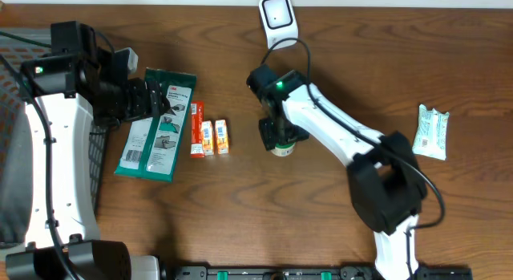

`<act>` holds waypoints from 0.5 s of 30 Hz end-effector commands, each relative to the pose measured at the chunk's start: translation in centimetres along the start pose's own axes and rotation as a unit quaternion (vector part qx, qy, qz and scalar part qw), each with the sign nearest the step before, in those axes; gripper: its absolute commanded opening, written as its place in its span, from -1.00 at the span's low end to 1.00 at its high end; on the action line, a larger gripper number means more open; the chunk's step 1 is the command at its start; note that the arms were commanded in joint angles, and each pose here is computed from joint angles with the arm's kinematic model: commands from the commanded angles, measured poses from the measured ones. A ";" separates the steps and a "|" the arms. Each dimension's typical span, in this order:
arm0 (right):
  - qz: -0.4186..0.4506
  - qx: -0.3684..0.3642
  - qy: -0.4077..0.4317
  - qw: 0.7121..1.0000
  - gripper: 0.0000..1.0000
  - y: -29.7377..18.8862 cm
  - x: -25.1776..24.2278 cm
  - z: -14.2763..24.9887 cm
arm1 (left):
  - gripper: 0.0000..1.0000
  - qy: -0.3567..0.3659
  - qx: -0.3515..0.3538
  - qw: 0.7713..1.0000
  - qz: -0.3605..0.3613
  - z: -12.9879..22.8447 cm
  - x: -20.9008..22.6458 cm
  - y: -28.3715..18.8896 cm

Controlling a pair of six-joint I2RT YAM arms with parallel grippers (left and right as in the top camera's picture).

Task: Scan the item barcode
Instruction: 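Lift the green-lidded jar with the right gripper toward the scanner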

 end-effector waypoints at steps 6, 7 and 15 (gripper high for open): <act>-0.058 -0.147 -0.036 0.987 -0.73 -11.5 -1.0 0.0 | 0.74 -0.002 -0.004 1.000 0.002 0.2 -0.2 -0.4; -0.061 -0.157 -0.037 0.985 -0.74 -12.3 -1.2 0.1 | 0.74 -0.002 -0.004 1.000 0.002 0.2 -0.2 -0.4; -0.091 -0.236 -0.021 0.967 -0.98 -17.9 -2.9 1.1 | 0.74 -0.002 -0.004 1.000 0.002 0.2 -0.2 -0.4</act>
Point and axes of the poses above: each gripper's point midway between its finger pads, its own y axis out along the fingers, its own x axis along the line the jaws close on, z = x × y, the point moved 5 cm from there along -y, back along the fingers, and after that the axes turned 6 degrees about y, right-handed, at the moved point
